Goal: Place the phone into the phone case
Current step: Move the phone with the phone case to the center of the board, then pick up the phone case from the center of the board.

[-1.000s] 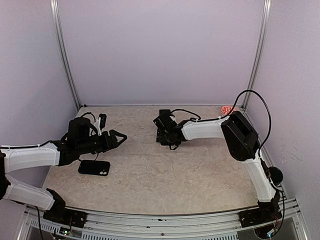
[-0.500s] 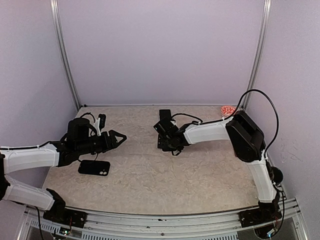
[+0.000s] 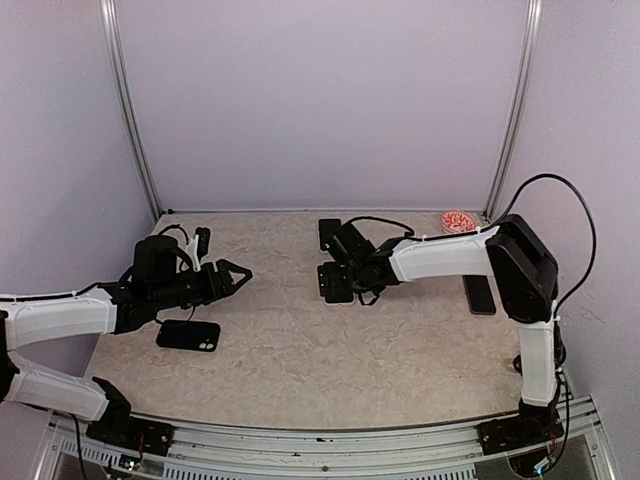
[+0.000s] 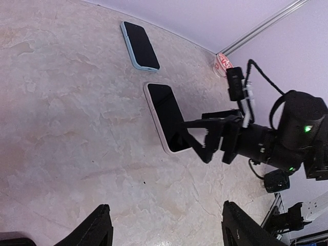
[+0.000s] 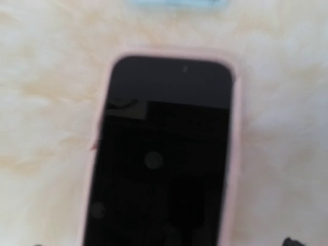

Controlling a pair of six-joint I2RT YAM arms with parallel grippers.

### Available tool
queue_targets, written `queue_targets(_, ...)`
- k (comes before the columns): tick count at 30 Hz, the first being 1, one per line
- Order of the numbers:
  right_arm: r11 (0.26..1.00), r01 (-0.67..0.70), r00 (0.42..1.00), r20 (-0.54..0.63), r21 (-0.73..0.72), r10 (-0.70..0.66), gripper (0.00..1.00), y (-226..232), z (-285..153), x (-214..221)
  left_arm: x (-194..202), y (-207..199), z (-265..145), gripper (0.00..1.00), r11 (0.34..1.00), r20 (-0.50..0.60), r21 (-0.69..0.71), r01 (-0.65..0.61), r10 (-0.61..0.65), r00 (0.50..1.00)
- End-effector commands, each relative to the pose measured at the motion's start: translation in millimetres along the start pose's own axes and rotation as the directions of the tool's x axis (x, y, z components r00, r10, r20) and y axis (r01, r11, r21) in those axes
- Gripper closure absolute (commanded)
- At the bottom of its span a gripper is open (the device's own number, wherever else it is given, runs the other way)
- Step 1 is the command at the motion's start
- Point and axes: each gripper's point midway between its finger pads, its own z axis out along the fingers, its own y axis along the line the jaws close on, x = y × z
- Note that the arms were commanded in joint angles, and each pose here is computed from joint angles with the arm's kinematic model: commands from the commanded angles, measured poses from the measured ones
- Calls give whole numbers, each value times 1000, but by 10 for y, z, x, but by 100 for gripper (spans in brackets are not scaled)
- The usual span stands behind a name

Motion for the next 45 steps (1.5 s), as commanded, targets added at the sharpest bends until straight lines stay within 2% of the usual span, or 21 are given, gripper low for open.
queue_targets(1, 981, 113, 983, 162, -155, -88, 0, 54, -786, -556, -108, -20, -76, 27, 1000, 31, -8, -19, 19, 999)
queue_targets(6, 958, 218, 971, 143, -186, -193, 1, -148, -1045, -245, -110, 17, -96, 17, 1000, 35, -25, -12, 13, 999)
queue_targets(10, 954, 252, 968, 65, -164, -244, 2, -308, -961, 97, -90, 58, -91, 13, 999, 29, -43, 5, -4, 1000)
queue_targets(13, 950, 254, 967, 28, -181, -253, 3, -346, -897, 297, -49, 142, -96, 6, 996, 24, -82, 29, -27, 999)
queue_targets(18, 950, 275, 960, -15, -146, -280, 25, -416, -750, 440, -8, 392, -152, 3, 976, 36, -208, 70, -64, 997)
queue_targets(24, 945, 324, 942, -71, -49, -327, 39, -522, -440, 579, -33, 558, -264, 1, 952, 88, -273, 140, -120, 989)
queue_targets(34, 942, 336, 939, -82, 13, -334, 41, -509, -115, 565, -127, 888, -463, 1, 893, 174, -385, 235, -180, 968)
queue_targets(40, 943, 332, 942, -60, 31, -330, 41, -496, -106, 432, -115, 1107, -555, 1, 849, 169, -465, 250, -192, 967)
queue_targets(43, 939, 342, 938, -44, -14, -343, 38, -439, -219, 394, -104, 1182, -604, 1, 834, 171, -490, 254, -193, 966)
queue_targets(45, 930, 358, 933, -19, -86, -361, 32, -332, -378, 376, -89, 1242, -654, 1, 815, 180, -518, 259, -192, 965)
